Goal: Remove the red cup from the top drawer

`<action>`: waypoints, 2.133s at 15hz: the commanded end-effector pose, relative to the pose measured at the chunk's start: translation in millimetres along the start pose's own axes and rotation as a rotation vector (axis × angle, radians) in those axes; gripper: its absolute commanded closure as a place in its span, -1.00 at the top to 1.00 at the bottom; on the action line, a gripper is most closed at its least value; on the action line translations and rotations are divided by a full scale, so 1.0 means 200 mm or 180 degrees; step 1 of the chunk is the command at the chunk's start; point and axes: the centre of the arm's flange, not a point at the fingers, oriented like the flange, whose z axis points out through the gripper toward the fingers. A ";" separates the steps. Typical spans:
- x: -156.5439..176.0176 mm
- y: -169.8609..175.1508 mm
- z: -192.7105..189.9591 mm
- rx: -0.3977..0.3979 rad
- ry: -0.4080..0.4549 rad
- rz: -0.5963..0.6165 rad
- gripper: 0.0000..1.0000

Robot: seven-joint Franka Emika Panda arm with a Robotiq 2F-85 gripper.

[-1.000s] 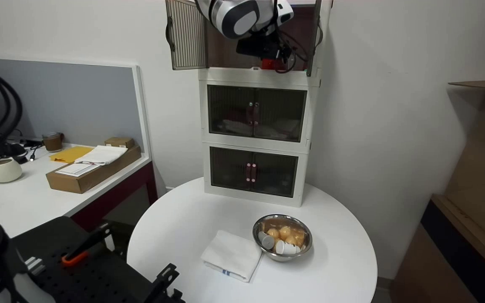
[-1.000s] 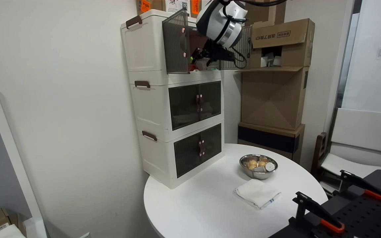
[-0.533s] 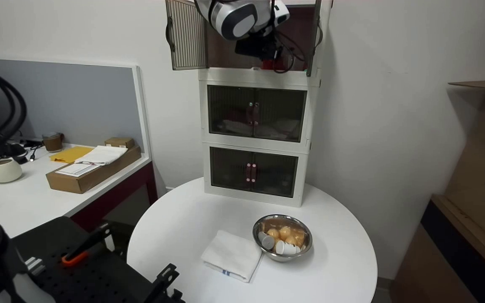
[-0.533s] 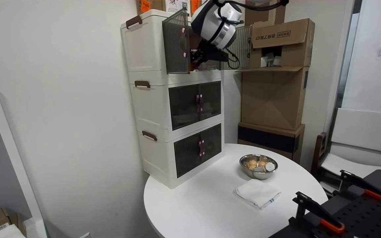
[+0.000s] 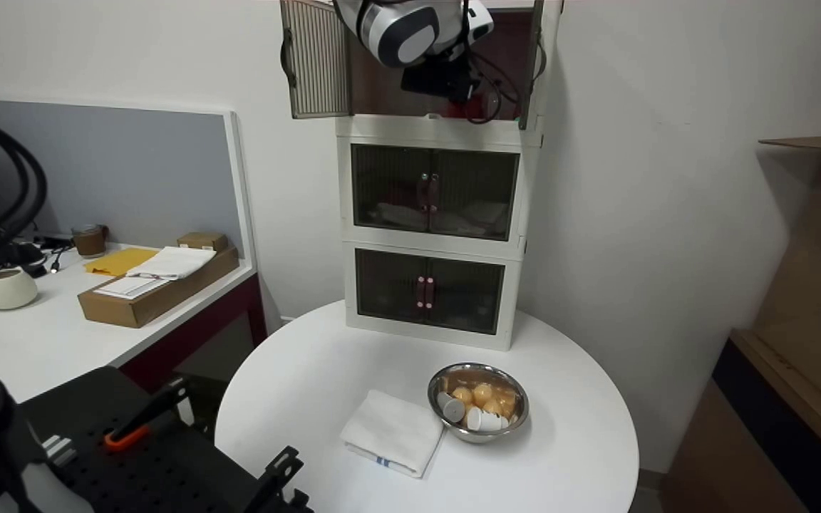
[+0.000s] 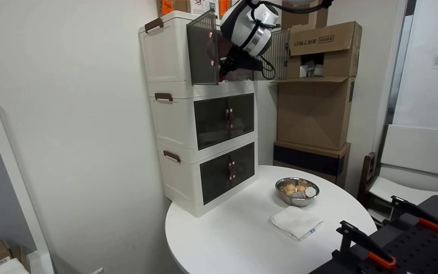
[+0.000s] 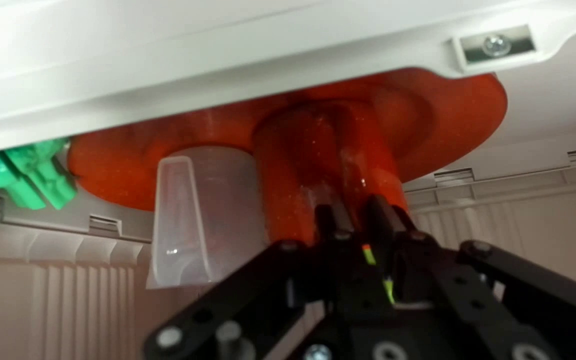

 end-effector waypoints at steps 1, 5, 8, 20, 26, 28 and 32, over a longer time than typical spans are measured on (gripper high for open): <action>0.07 0.00 -0.05 0.0050 0.0137 -0.0010 -0.93; 0.15 -0.05 -0.19 0.0188 0.0266 -0.0002 -0.93; 0.21 -0.10 -0.33 0.0361 0.0285 0.0099 -0.93; -0.14 0.09 -0.81 -0.0096 -0.0161 0.0210 -0.93; -0.32 0.19 -1.08 -0.0513 -0.0119 0.0364 -0.93; -0.41 0.22 -1.12 -0.0573 -0.0115 0.0454 -0.93; -0.61 0.29 -1.07 -0.0889 0.0168 0.0472 -0.93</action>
